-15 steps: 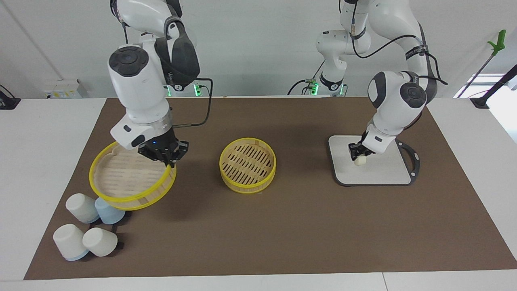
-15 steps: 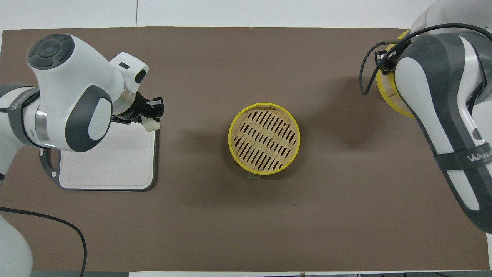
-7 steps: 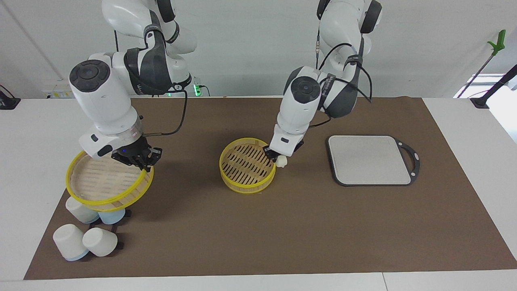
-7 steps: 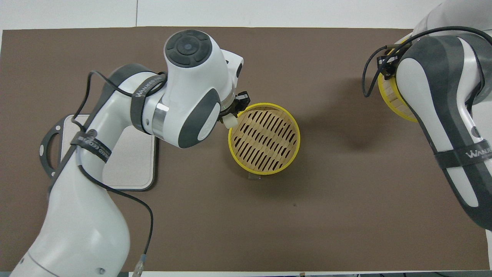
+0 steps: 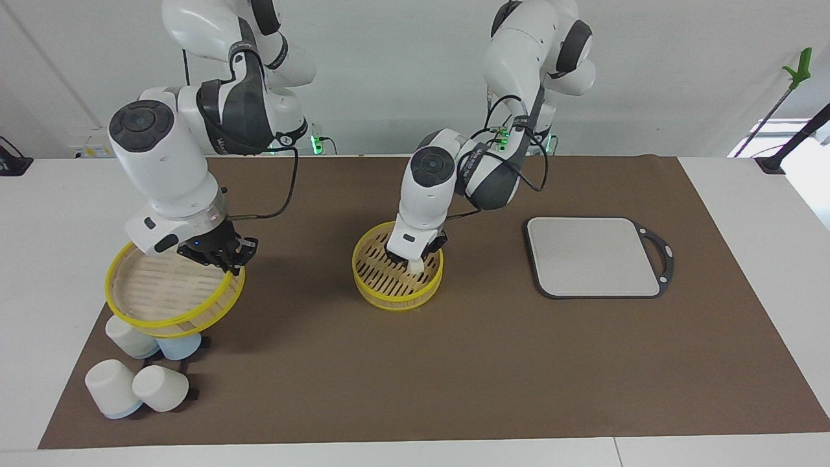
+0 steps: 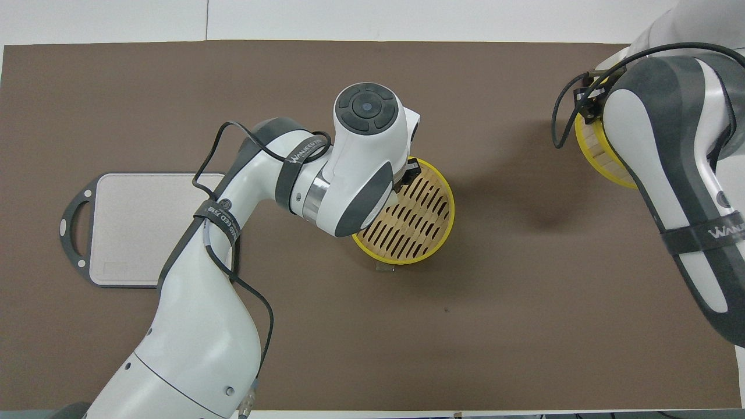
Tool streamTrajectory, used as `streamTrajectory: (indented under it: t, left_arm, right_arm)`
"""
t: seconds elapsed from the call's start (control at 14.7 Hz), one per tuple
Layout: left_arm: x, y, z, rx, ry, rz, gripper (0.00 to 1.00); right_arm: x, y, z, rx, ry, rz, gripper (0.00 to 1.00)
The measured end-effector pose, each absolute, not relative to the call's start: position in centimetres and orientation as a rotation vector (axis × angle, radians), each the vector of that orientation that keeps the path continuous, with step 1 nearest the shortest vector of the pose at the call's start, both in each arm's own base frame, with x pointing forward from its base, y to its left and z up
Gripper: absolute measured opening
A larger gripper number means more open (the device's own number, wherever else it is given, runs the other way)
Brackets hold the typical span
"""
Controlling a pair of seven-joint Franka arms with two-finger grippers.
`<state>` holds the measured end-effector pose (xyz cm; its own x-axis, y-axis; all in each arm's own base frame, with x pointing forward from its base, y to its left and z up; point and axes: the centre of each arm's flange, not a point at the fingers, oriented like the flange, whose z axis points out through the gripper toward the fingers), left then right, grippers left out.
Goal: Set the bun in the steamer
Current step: 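Lower the bun into the steamer and open the left gripper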
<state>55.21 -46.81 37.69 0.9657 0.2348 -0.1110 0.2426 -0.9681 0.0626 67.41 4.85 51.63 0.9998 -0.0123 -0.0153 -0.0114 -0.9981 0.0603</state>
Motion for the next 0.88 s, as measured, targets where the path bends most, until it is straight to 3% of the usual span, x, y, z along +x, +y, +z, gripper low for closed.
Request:
streamTrajectory:
  t: [0.34,0.75,0.88]
  left_arm:
    - [54.0,-47.5,34.6,3.051,0.358,-0.168,0.38]
    - [52.8,-48.3,33.2,3.047,0.376,-0.161,0.48]
    - [52.8,-48.2,33.0,3.046,0.386,-0.159,0.65]
  right_arm:
    - [67.1,4.9,51.2,3.08,-0.016,-0.042,0.11]
    - [66.9,4.9,50.6,3.087,-0.016,-0.04,0.11]
    - [66.8,5.0,50.6,3.092,-0.016,-0.038,0.11]
